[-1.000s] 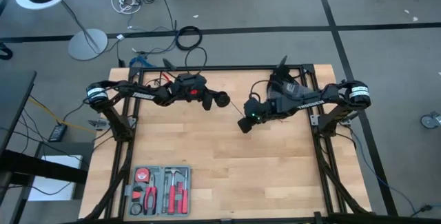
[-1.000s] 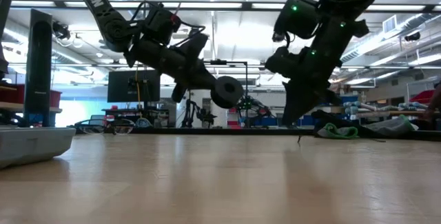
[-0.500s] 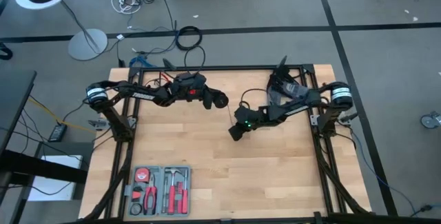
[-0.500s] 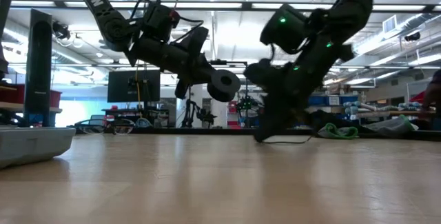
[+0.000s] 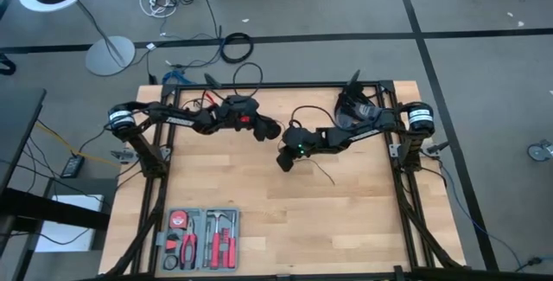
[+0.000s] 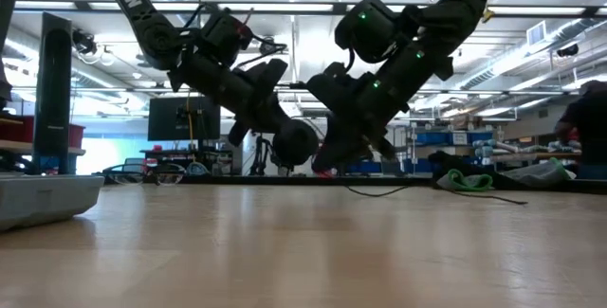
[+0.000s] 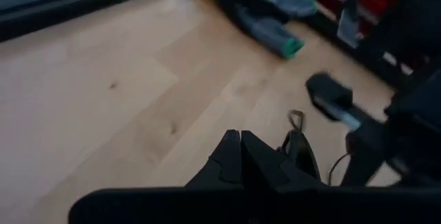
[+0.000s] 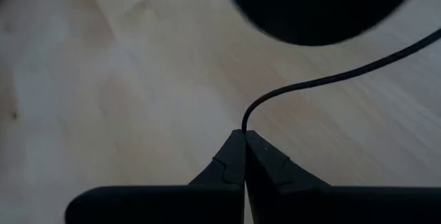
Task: Coil cords
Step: Coil the black wire onto the black spool
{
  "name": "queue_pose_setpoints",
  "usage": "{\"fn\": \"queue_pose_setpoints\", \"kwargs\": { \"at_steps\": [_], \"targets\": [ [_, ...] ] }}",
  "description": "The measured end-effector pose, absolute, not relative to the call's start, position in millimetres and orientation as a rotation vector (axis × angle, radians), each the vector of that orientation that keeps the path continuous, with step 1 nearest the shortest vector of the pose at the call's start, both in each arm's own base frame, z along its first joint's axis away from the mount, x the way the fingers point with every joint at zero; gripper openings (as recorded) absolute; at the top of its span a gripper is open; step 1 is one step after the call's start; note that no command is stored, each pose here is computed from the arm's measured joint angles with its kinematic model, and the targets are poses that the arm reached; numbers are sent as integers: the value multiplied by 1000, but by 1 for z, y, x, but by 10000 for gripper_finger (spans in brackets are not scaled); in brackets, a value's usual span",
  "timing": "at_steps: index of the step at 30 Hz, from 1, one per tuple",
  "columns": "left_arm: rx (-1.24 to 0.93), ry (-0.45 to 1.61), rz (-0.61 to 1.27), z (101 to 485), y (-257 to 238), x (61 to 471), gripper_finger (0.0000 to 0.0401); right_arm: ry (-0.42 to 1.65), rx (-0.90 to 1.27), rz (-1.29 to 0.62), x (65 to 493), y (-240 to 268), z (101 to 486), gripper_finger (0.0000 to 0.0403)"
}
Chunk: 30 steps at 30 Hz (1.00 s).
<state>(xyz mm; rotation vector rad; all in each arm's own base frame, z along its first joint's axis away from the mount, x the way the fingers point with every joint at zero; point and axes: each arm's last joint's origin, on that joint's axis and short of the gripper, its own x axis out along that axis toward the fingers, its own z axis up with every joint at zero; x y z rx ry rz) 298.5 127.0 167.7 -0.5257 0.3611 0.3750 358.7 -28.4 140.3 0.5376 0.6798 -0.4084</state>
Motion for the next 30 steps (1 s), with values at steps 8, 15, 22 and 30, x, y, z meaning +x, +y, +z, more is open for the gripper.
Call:
{"fn": "queue_pose_setpoints", "kwargs": {
  "at_steps": [8,15,22,30],
  "targets": [
    [-438,402,414,165,113,303,0,682,440,-427,358,-30,140,0],
    [-415,407,411,165,106,306,0,630,348,-487,360,-37,144,0],
    [-407,420,433,163,104,305,0,572,358,-486,363,-40,149,0],
    [-393,455,480,160,104,303,0,659,349,-459,359,-27,143,1]
  ]
}}
